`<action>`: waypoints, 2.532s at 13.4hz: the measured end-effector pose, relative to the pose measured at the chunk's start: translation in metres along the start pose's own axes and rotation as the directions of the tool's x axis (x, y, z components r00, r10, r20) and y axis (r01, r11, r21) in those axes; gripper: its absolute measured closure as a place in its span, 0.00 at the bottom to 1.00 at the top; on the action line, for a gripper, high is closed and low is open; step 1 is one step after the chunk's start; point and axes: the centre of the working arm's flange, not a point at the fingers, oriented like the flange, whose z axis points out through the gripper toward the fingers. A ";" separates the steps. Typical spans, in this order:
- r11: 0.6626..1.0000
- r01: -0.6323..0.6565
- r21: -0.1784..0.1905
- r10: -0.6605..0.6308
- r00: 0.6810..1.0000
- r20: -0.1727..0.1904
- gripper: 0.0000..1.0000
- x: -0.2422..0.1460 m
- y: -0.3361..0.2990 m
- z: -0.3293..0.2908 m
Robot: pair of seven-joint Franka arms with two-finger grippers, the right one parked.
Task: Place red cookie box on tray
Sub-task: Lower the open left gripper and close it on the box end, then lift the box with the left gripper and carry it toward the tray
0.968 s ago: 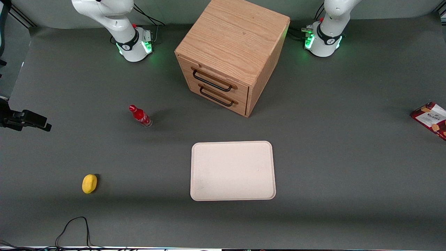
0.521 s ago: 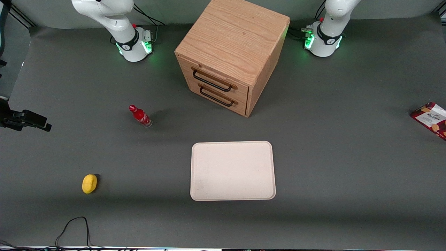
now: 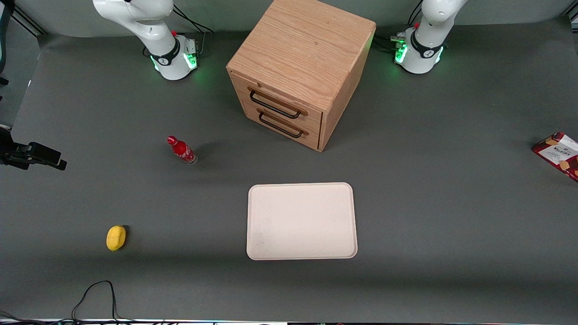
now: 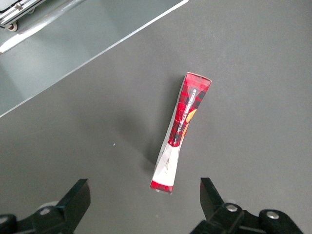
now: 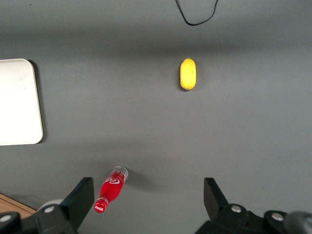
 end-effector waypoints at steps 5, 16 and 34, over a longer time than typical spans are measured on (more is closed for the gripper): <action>0.999 -0.028 -0.016 0.028 1.000 -0.009 0.00 -0.010 0.015 0.074; 0.991 -0.124 -0.043 0.123 0.992 -0.033 0.00 -0.005 0.046 0.166; 0.980 -0.195 -0.036 0.194 0.980 -0.035 0.97 -0.003 0.046 0.164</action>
